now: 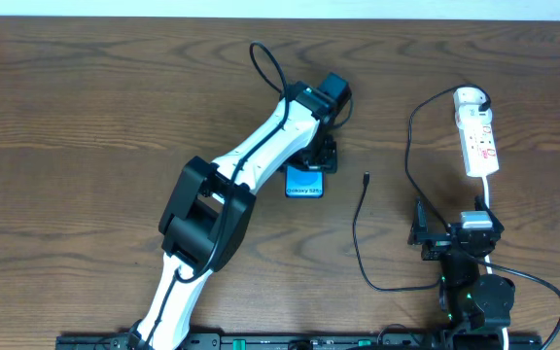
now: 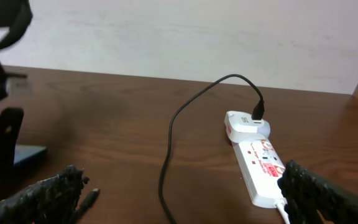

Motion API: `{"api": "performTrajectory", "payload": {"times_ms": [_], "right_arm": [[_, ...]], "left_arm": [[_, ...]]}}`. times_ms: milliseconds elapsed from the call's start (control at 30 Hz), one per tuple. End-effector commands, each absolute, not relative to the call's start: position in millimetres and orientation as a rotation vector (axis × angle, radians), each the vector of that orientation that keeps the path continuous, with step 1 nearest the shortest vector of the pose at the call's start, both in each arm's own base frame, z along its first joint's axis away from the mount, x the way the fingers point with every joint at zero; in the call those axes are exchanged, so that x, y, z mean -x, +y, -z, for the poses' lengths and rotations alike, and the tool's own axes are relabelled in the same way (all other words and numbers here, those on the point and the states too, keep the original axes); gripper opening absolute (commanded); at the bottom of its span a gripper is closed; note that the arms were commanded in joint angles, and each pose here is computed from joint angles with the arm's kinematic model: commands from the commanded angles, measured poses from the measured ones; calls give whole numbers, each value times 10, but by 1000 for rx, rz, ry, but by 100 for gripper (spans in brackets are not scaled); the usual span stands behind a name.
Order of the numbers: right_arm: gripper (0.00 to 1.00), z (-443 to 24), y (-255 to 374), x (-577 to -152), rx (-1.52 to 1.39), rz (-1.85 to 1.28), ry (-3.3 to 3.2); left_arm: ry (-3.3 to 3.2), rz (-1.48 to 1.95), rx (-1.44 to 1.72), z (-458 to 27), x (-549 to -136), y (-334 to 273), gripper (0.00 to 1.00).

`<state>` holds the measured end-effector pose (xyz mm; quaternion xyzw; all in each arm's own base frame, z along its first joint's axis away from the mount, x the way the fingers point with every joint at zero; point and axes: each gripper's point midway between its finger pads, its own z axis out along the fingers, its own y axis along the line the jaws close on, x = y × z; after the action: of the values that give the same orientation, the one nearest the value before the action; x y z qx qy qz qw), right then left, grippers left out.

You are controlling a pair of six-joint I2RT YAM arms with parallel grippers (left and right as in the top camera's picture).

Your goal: Plug charger to phone and switch on socket

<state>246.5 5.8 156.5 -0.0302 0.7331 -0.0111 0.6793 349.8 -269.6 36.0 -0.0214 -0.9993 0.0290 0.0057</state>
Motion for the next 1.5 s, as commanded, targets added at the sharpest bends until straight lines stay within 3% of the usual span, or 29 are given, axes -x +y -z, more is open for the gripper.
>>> {"api": "performTrajectory", "payload": {"times_ms": [0,300,400,467,1067,1200,1467], "right_arm": [[99,-1553,56,-2464,57,16,1651],[99,-1553,56,-2464,57,16,1651],[99,-1553,56,-2464,57,16,1651],[99,-1553,56,-2464,57,16,1651],[99,-1553,55,-2464,57,17,1651],[99,-1553,55,-2464,57,17,1651],[99,-1553,56,-2464,57,16,1651]], "left_arm": [[-3100,-42,59,-241,-3371,-2576,78],[-3082,-22,58,69,-3263,-2497,79],[-3089,-29,59,77,-3277,-2508,95],[-3095,-36,60,78,-3291,-2518,100],[-3089,-21,62,239,-3228,-2472,100],[-3091,-17,62,298,-3212,-2452,90],[-3090,-16,63,295,-3210,-2451,89]]}}
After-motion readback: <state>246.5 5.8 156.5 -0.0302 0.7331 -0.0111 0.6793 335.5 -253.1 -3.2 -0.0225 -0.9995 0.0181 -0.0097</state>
